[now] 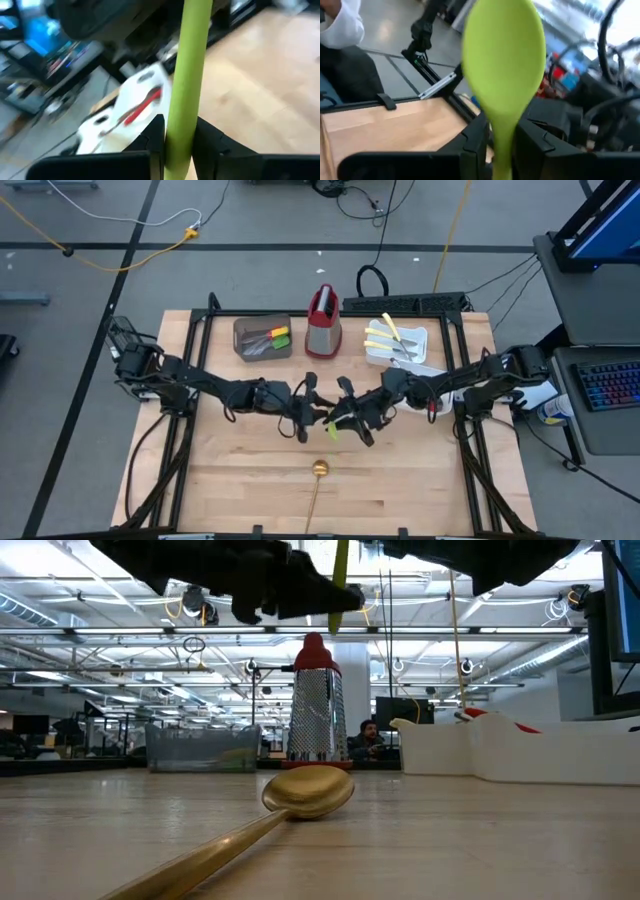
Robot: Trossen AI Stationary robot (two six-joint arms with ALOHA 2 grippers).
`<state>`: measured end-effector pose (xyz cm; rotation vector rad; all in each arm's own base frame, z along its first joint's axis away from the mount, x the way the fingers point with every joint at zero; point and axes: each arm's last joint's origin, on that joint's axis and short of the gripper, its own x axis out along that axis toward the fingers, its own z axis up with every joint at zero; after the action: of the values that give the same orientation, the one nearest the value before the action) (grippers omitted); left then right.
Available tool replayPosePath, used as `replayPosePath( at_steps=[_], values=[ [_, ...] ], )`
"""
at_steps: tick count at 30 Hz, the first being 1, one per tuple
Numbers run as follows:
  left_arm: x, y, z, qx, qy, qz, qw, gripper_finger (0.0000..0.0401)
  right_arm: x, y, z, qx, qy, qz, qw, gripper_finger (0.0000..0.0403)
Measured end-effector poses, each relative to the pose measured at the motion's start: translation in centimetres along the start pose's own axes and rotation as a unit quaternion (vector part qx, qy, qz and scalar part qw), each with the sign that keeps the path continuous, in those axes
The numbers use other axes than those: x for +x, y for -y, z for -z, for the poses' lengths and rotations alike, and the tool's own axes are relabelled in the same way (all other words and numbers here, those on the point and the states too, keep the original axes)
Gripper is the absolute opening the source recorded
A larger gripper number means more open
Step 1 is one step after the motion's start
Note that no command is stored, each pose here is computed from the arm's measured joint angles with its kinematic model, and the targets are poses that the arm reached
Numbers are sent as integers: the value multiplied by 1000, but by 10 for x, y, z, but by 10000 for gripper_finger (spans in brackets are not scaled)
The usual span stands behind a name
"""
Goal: Pick & Place Kitchen Items
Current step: Put the green serving spoon into the bottom white bin
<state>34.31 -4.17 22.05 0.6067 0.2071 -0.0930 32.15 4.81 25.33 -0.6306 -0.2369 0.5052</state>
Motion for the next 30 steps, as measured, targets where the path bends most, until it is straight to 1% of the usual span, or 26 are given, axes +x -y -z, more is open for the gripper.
replayPosePath(
  at_steps=[3, 6, 8, 11, 14, 20, 23, 27, 29, 30],
  values=[
    [-1, 6, 1, 18, -38, -23, 999, 60, 2, -5, 2, 29, -28, 2, 999, 77],
    [-2, 12, 0, 43, -75, -47, 995, 60, 2, -10, 4, 35, -61, 0, 998, 76],
    [-4, 17, -1, 61, -98, -64, 991, 57, 3, -13, 5, 28, -80, 6, 996, 72],
    [-6, 23, -2, 82, -125, -84, 985, 54, 5, -18, 4, 12, -115, 29, 993, 67],
    [-8, 27, -4, 96, -147, -103, 979, 59, 7, -24, 4, -8, -164, 57, 985, 65],
    [-11, 31, -5, 136, -190, -144, 962, 64, 9, -40, 1, -56, -269, 104, 956, 68],
    [-12, 30, -4, 154, -212, -164, 951, 65, 9, -46, -2, -71, -313, 143, 936, 67],
    [-13, 30, -5, 185, -233, -181, 937, 66, 7, -53, -4, -67, -366, 201, 906, 67],
    [-14, 27, -7, 192, -239, -201, 931, 66, 6, -56, -2, -57, -387, 214, 895, 70],
    [-14, 26, -8, 194, -244, -215, 926, 66, 5, -57, -1, -51, -393, 215, 893, 72]
  ],
)
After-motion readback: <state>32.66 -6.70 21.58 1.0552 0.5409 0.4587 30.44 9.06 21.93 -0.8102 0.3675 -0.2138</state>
